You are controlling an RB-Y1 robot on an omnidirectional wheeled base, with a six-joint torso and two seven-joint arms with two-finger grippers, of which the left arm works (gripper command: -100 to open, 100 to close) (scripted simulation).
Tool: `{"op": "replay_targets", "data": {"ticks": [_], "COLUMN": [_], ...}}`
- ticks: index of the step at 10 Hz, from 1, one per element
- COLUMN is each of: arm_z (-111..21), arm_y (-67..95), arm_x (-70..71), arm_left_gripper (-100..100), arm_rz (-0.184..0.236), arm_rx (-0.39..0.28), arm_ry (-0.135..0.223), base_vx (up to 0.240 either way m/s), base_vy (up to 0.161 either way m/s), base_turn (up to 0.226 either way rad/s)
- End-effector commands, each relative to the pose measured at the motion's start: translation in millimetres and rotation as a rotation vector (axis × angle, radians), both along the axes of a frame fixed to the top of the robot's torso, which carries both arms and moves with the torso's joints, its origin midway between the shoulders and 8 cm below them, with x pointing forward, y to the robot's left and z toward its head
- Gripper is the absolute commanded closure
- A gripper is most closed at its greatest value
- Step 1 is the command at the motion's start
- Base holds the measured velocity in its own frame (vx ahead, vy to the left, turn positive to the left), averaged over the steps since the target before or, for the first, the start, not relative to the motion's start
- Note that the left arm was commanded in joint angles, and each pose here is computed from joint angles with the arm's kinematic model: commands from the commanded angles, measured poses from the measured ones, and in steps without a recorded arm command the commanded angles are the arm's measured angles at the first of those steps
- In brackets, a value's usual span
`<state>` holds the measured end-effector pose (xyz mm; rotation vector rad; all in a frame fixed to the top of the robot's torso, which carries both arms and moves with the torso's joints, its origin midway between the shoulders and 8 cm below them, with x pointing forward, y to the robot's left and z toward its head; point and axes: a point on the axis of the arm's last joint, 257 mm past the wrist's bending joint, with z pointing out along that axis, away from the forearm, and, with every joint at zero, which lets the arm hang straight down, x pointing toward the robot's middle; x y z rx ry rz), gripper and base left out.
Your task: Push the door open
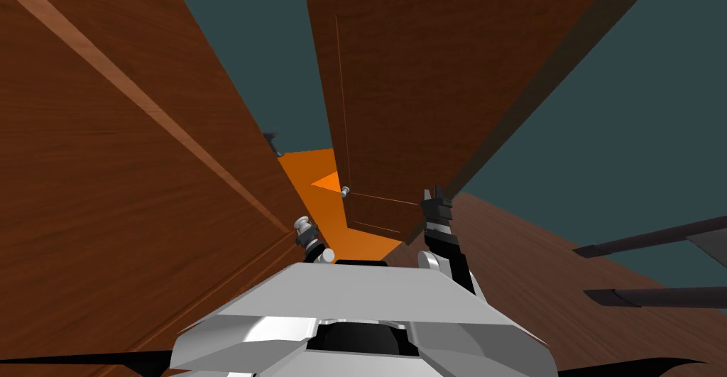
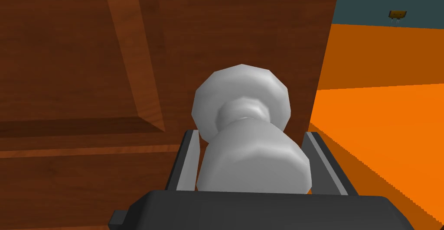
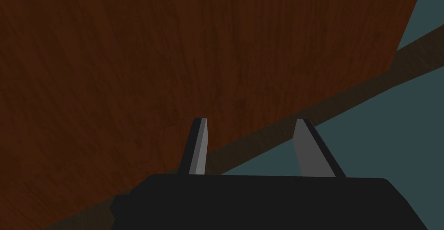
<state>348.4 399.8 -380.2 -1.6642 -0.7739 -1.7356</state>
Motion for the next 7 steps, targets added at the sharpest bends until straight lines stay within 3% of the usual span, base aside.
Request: {"op": "replay_targets", "data": {"ticks": [1,2,7], "arm_z": [1.6,-0.8,-10.7], "arm_y": [10.9,12.7,11.6], "arm_x": [-4.9,-8.6,-20.5], "arm_left_gripper": [100,100,100], "arm_rz": [0.034,0.07,0.171], "arm_rx": [0.014,0.006,-0.029], "arm_ry": [-0.007,-0.001,0.023], "base_vx": [0.064,0.081,0.099], "base_vy": [0.039,0.058,0.078], "base_turn": [-0.007,-0.052,-0.047]}}
